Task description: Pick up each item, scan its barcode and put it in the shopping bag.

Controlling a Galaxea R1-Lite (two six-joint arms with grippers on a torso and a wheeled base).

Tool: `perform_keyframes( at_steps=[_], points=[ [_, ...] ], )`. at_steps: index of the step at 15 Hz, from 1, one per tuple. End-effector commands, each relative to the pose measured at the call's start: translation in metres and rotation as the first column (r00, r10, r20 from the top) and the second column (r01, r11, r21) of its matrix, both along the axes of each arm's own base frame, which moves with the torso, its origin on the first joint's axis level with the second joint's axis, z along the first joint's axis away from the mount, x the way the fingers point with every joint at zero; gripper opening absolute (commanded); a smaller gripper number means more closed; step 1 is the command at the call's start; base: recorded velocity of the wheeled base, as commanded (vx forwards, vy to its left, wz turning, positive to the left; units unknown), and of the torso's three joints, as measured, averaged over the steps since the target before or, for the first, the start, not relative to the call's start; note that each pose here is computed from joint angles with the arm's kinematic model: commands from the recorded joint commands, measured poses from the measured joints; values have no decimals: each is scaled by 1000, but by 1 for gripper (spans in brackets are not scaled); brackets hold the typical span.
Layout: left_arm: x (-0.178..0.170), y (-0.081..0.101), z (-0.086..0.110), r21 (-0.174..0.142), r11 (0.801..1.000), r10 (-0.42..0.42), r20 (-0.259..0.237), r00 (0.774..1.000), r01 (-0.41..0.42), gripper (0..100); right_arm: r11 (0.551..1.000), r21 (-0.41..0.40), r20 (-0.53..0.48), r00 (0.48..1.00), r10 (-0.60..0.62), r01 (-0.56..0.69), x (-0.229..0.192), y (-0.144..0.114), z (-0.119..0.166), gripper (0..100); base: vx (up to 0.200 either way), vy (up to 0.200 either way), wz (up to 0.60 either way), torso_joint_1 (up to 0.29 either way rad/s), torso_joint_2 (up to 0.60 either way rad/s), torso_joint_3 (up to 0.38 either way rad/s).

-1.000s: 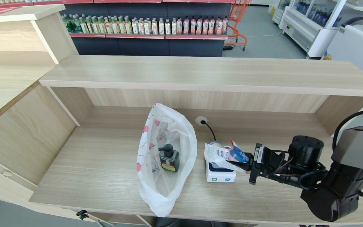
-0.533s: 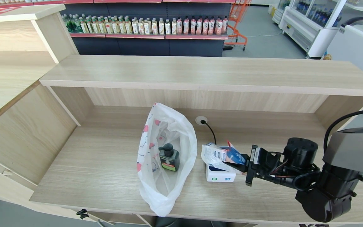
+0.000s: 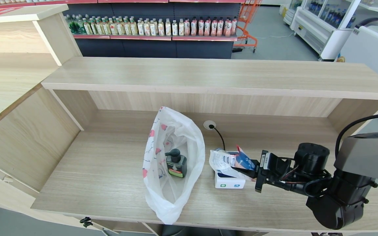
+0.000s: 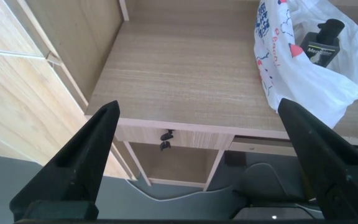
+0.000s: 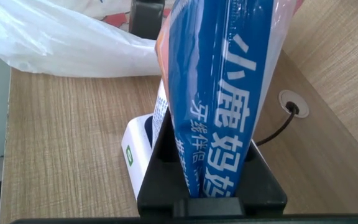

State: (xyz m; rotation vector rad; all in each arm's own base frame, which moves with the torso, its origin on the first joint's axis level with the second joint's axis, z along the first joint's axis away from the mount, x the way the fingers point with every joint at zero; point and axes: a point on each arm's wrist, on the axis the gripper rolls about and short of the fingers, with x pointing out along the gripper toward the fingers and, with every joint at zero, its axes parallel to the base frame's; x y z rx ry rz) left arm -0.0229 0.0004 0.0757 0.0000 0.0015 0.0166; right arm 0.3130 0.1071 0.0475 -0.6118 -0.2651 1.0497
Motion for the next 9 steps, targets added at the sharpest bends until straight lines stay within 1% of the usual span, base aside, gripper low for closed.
perform_keyframes(
  at_steps=[1,9],
  points=[
    [0,0,0,0,1000,0,0,1000,0,100,1000,1,4,1000,0,0,1,0,0,0,0,0,0,0,0,0],
    [0,0,0,0,1000,0,0,1000,0,100,1000,5,79,997,-7,6,16,-1,7,0,0,0,0,0,0,0]
  ],
)
